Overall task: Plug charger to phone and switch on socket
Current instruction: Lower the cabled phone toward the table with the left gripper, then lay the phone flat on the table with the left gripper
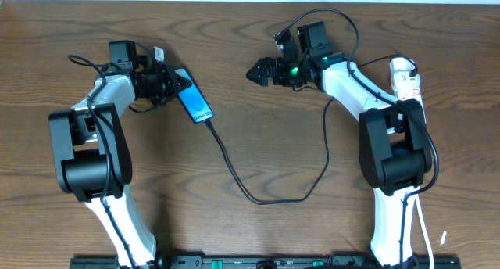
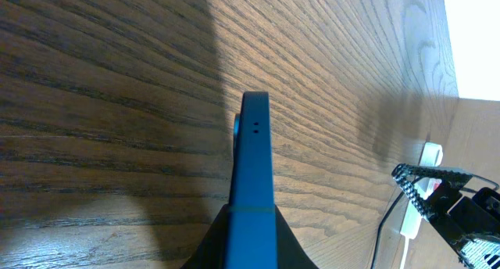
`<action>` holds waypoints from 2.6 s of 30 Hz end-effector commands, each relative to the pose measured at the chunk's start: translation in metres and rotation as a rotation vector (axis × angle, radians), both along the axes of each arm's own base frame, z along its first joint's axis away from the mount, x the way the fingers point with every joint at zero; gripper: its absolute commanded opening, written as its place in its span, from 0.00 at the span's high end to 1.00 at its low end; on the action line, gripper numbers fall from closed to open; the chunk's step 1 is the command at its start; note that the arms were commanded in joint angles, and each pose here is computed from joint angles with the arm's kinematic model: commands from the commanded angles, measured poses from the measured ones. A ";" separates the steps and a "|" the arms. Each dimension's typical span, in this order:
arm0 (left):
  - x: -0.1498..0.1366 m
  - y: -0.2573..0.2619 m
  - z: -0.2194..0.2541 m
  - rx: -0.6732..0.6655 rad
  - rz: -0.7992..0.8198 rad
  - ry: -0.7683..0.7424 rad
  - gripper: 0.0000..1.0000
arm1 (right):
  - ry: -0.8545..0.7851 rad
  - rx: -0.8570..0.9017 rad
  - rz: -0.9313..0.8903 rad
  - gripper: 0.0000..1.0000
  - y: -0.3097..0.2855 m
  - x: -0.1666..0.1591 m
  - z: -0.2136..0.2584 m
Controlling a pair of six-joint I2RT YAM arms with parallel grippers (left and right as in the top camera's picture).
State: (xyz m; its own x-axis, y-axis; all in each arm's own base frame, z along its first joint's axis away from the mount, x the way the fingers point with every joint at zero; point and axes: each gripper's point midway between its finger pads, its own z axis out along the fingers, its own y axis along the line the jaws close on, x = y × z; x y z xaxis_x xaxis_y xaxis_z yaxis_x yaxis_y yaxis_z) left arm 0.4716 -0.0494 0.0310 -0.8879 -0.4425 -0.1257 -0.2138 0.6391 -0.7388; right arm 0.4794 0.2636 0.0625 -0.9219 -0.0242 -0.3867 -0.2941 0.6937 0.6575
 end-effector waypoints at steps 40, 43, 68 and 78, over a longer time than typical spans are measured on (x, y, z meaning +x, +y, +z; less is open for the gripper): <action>-0.004 0.022 -0.029 0.127 0.089 0.089 0.93 | -0.006 -0.006 0.001 0.01 -0.004 0.003 -0.002; -0.004 0.022 -0.029 0.127 0.089 0.089 0.93 | -0.003 -0.007 0.001 0.01 -0.004 0.002 -0.002; -0.004 0.026 -0.032 0.155 0.101 0.093 0.92 | 0.015 -0.013 0.002 0.01 -0.005 -0.001 -0.005; -0.003 0.032 -0.034 0.185 0.117 0.096 0.92 | 0.015 -0.013 0.002 0.01 -0.005 -0.001 -0.005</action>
State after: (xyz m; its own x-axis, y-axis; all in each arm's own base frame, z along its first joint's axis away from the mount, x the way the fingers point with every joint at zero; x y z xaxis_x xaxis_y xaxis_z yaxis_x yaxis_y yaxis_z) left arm 0.4701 -0.0364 0.0168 -0.8497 -0.5210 -0.0815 -0.3371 0.6555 -0.6758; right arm 0.4750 0.2622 0.0593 -0.9314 -0.0273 -0.3630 -0.2773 0.6991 0.6591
